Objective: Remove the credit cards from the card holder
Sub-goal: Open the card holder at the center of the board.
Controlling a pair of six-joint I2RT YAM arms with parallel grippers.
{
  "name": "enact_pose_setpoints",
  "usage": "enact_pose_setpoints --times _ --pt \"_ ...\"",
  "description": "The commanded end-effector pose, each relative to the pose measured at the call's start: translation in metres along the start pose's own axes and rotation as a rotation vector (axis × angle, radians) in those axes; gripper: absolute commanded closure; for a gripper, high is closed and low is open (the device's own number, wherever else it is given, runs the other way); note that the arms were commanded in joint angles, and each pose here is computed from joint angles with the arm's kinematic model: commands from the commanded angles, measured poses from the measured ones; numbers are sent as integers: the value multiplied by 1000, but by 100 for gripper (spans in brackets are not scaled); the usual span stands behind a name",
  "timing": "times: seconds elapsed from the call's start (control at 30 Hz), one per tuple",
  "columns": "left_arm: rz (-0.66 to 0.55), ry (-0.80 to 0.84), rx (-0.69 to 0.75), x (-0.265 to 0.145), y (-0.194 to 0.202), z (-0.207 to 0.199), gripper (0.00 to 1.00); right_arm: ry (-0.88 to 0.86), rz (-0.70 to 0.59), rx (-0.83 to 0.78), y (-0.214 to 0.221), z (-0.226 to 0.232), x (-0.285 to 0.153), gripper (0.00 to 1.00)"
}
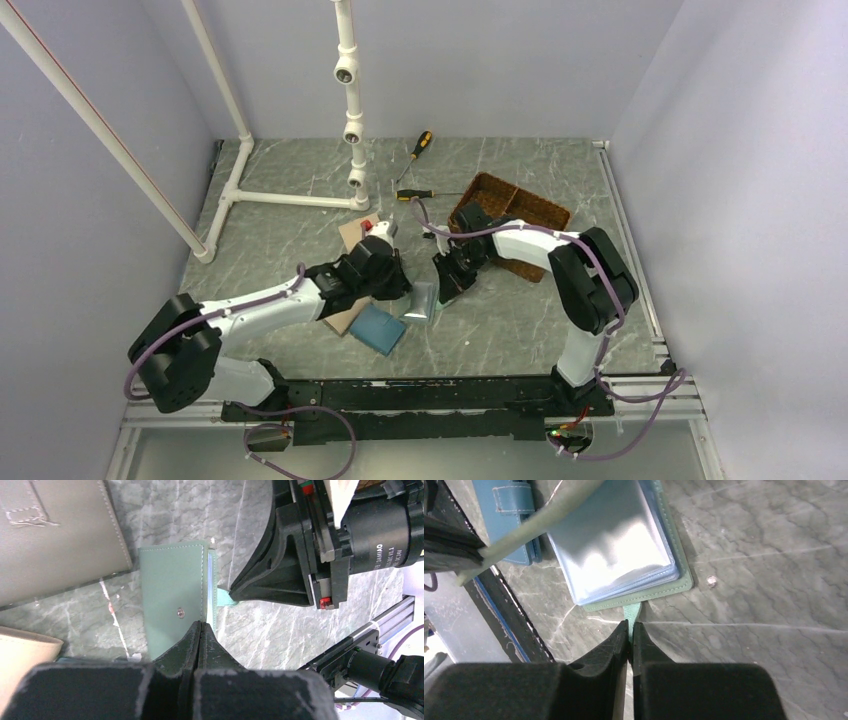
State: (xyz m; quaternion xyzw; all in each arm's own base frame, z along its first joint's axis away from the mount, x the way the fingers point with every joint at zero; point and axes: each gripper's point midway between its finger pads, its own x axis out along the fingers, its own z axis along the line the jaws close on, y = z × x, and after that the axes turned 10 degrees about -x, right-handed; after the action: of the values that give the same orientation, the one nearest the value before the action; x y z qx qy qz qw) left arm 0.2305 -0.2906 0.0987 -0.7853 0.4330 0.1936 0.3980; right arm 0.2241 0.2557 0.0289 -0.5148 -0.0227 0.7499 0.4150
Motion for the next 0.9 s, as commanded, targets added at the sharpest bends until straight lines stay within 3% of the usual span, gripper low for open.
enact_pose_setpoints --times 0.0,0.23,0.53,0.73,0.87 --pt "-41 81 -60 -14 -16 -9 100 80 -57 -72 -24 -9 -24 97" --pt "-34 60 -119 -17 -24 21 100 201 -75 -108 -19 -32 -51 100" --pt "108 -104 -124 17 5 77 100 290 10 -96 0 -55 -48 100" --pt "94 -169 -99 9 -3 81 99 295 5 -111 -2 -54 -50 78" --pt "55 -21 -54 -10 -18 47 77 257 -37 -139 -12 -42 -56 64"
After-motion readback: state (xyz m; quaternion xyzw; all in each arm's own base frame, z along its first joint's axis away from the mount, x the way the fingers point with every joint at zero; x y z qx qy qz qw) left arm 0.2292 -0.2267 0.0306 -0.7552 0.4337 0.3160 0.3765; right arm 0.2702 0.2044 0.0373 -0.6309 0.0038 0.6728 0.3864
